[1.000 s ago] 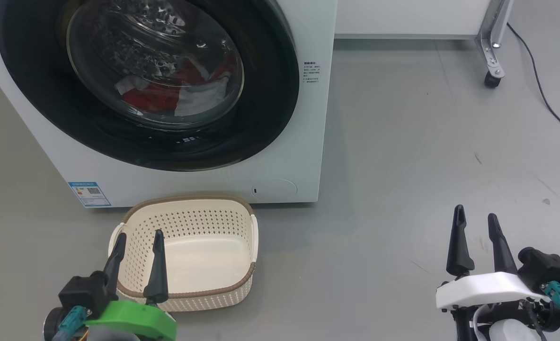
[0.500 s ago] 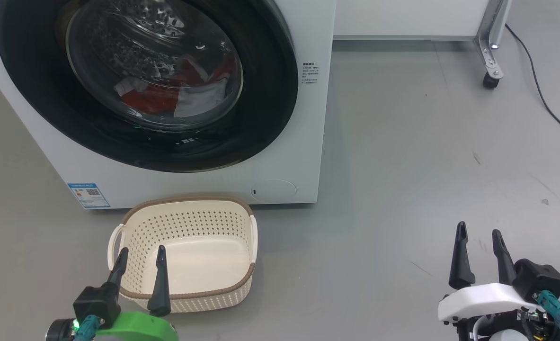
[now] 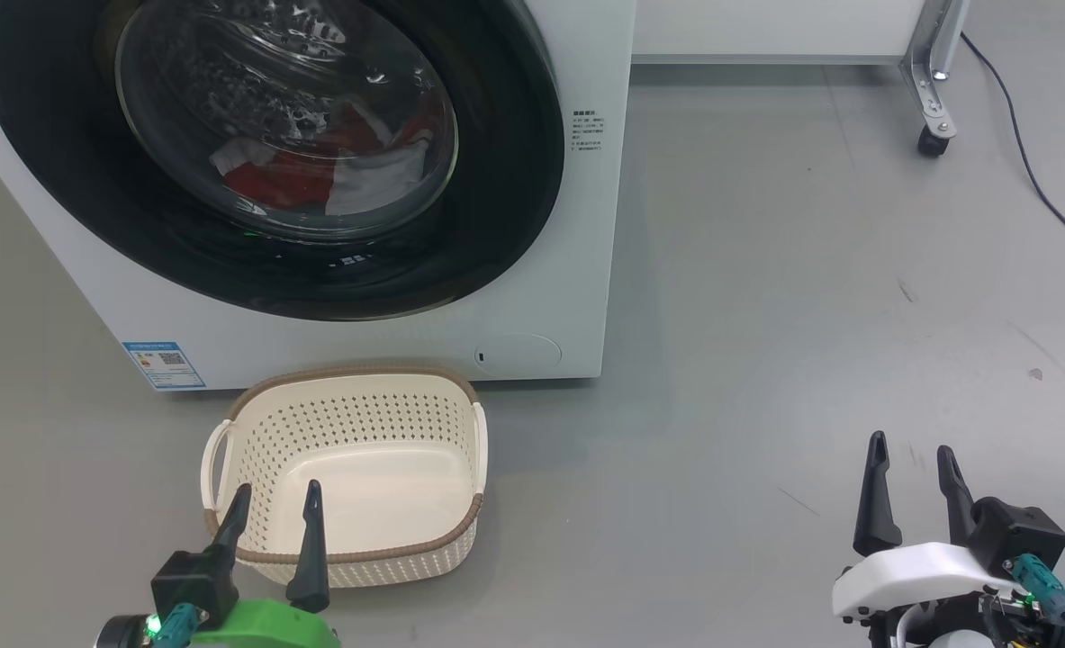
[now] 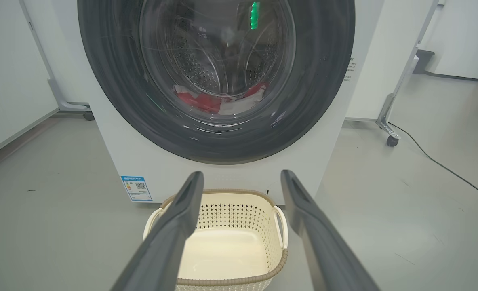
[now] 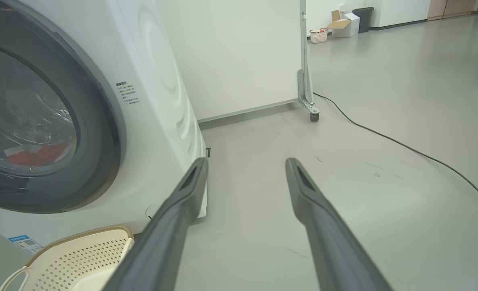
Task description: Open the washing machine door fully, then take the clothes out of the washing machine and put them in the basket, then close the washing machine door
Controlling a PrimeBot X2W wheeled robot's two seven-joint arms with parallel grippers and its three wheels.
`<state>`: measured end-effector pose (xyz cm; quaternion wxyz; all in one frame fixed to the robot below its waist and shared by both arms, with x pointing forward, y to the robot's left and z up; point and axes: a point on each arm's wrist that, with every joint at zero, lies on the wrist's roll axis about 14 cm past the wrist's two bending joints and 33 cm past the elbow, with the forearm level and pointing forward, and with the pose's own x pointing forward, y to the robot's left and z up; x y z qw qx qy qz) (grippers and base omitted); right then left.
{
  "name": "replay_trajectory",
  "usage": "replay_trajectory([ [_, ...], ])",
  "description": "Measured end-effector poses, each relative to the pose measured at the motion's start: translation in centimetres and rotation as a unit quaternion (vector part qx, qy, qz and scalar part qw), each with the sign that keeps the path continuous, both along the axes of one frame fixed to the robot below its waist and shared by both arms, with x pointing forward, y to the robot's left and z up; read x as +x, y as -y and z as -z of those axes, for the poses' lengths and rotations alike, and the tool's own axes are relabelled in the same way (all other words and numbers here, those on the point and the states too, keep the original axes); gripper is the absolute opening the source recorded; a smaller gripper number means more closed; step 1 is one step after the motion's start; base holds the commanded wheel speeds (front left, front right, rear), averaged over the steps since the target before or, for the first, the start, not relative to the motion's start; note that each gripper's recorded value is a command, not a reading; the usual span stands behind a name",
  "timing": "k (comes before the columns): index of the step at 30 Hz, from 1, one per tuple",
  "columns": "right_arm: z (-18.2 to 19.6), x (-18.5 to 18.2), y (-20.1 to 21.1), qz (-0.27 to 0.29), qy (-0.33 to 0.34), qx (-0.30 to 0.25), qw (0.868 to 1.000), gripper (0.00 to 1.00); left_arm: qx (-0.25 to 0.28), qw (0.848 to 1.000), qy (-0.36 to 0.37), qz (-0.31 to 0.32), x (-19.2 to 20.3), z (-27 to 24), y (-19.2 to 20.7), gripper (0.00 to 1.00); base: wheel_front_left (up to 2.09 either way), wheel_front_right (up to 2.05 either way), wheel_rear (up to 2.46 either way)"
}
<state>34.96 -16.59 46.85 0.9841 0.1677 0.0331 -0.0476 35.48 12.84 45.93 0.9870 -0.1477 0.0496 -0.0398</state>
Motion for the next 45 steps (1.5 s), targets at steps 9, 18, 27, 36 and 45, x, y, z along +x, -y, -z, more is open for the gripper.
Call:
replay_trajectory([
  [9, 0.4, 0.0, -0.2, -0.004, -0.007, -0.008, 1.0, 1.0, 0.007, 1.0, -0.008, -0.002, -0.1, 0.5, -0.1, 1.0, 0.0, 0.0, 0.0],
  [18, 0.3, 0.2, -0.4, -0.009, -0.004, -0.011, 1.0, 1.0, 0.007, 1.0, -0.009, -0.004, -0.2, 0.6, -0.2, 1.0, 0.0, 0.0, 0.0],
  [27, 0.5, 0.2, -0.6, -0.012, -0.007, -0.011, 1.0, 1.0, 0.007, 1.0, -0.011, -0.007, -0.3, 0.7, -0.4, 1.0, 0.0, 0.0, 0.0],
  [36, 0.7, 0.3, -0.8, -0.014, -0.011, -0.012, 1.0, 1.0, 0.016, 1.0, -0.019, -0.005, -0.5, 1.3, -0.4, 1.0, 0.0, 0.0, 0.0],
  [45, 0.7, 0.5, -1.0, -0.017, -0.01, -0.011, 1.0, 0.0, 0.015, 1.0, -0.021, -0.004, -0.5, 1.4, -0.4, 1.0, 0.0, 0.0, 0.0],
])
